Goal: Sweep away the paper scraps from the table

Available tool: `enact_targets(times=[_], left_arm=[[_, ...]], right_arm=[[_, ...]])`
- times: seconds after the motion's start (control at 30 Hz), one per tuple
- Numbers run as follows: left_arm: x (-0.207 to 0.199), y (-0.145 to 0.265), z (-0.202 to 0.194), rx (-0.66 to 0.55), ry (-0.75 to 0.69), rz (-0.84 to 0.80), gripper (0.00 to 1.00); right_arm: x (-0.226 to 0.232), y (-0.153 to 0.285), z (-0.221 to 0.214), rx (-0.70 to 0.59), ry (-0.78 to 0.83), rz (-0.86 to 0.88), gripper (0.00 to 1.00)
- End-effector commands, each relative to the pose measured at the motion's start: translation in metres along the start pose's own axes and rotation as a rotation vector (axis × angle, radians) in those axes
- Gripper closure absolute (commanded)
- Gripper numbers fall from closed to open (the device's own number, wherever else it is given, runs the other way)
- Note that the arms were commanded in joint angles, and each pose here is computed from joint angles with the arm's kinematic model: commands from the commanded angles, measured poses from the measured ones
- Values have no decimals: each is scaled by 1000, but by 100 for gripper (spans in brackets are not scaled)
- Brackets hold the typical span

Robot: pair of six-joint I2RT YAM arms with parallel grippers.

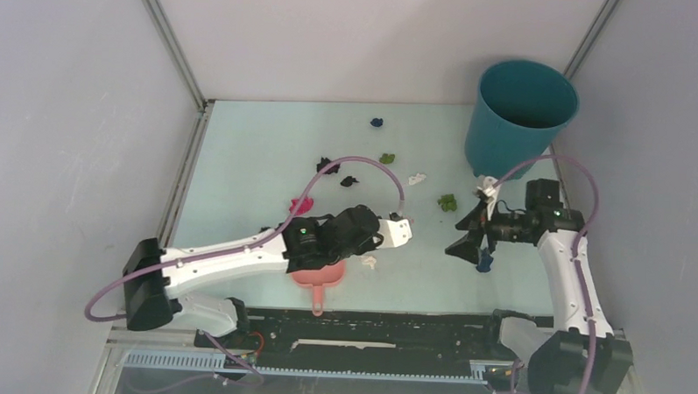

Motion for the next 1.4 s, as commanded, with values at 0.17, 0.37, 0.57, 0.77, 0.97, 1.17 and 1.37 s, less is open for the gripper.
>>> enact_targets(times=[0.17,0.37,0.57,0.77,0.97,1.17,1.37], left_arm=[[16,65,32,-265,12,-57,100],[13,85,43,-416,33,-82,100],[9,82,45,-424,35,-100,100],[13,83,46,-436,58,-78,100],[19,87,48,-465,71,-49,100],[23,90,46,-478,88,-33,100],[17,87,44,-483,92,-68,100]], right_arm=[[40,-24,54,-61,484,147,10],[45,-49,69,-43,513,252,15],[50,-72,65,3,516,314,20],[48,-76,53,57,483,316,48],[45,-78,44,93,435,324,62],[38,-82,44,99,387,302,74],[35,-78,45,113,411,274,100]])
Point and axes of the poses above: each gripper's point midway between its finger pads, its own y axis back along the fingers, its own x axis along the line the jaws close on, z = x × y, the point moved 1 cm from there along y, back along the fingers
